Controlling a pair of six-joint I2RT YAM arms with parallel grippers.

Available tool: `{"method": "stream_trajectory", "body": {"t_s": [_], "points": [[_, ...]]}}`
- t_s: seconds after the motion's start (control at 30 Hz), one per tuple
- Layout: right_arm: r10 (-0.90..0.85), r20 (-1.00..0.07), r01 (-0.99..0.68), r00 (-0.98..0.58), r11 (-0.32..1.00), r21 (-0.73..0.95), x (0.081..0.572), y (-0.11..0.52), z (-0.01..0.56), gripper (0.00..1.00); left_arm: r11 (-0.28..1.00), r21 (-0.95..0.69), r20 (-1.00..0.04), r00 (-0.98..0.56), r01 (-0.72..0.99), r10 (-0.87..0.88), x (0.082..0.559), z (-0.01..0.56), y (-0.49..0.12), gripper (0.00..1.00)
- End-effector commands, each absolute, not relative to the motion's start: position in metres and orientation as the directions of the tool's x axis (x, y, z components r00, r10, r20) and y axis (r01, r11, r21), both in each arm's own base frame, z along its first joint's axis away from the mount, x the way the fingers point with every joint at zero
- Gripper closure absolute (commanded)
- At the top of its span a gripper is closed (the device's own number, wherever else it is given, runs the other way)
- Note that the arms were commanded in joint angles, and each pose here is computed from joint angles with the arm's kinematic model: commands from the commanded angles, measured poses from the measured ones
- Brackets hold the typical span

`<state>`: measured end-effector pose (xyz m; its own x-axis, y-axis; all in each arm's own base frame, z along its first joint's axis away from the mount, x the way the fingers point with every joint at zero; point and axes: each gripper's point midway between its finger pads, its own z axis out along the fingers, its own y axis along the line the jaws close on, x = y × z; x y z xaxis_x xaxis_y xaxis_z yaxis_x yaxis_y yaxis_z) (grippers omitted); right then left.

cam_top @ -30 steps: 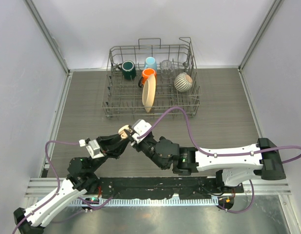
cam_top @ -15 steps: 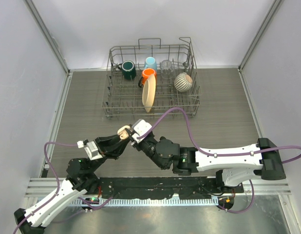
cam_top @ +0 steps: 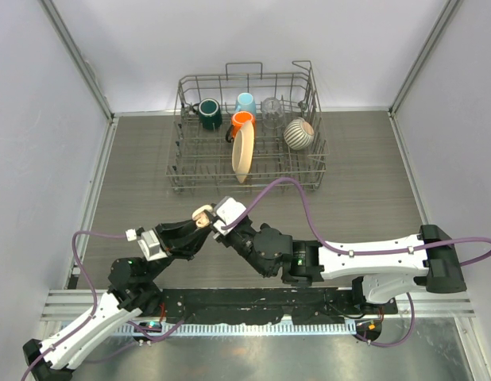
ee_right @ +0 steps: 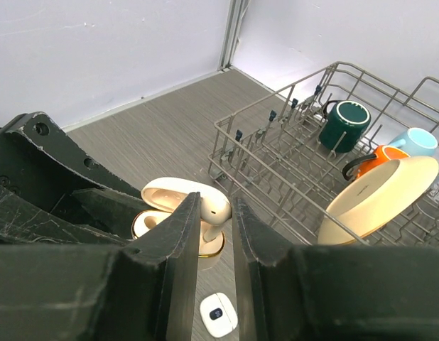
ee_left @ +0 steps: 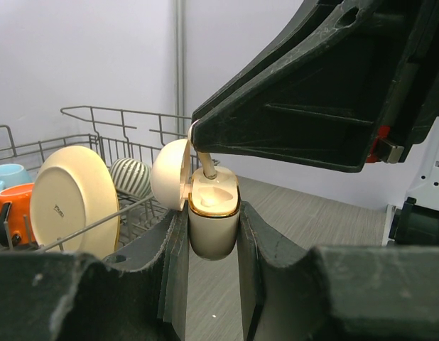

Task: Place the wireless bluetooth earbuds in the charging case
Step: Place the earbud in the charging case.

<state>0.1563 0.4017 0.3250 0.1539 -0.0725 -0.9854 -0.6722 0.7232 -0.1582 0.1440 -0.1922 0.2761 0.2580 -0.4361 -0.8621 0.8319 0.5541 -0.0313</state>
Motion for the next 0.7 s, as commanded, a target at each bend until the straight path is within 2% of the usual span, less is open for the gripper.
{"method": "stream_trajectory", "body": {"t_s": [0.0, 0.67], "points": [[-0.124, -0.977, -0.667, 0.173, 0.716, -0.209, 0.155, 0.4, 0.319, 0.99, 0.566, -0.063, -0.859, 0.244, 0.822, -0.45, 0.149, 0.253, -0.192, 1.0], [-0.16, -0.965, -0.683, 0.207, 0.683, -0.26, 0.143, 0.407, 0.312, 0.99, 0.598, -0.093, -0.857, 0.242, 0.796, -0.455, 0.157, 0.253, -0.187, 1.0]]}}
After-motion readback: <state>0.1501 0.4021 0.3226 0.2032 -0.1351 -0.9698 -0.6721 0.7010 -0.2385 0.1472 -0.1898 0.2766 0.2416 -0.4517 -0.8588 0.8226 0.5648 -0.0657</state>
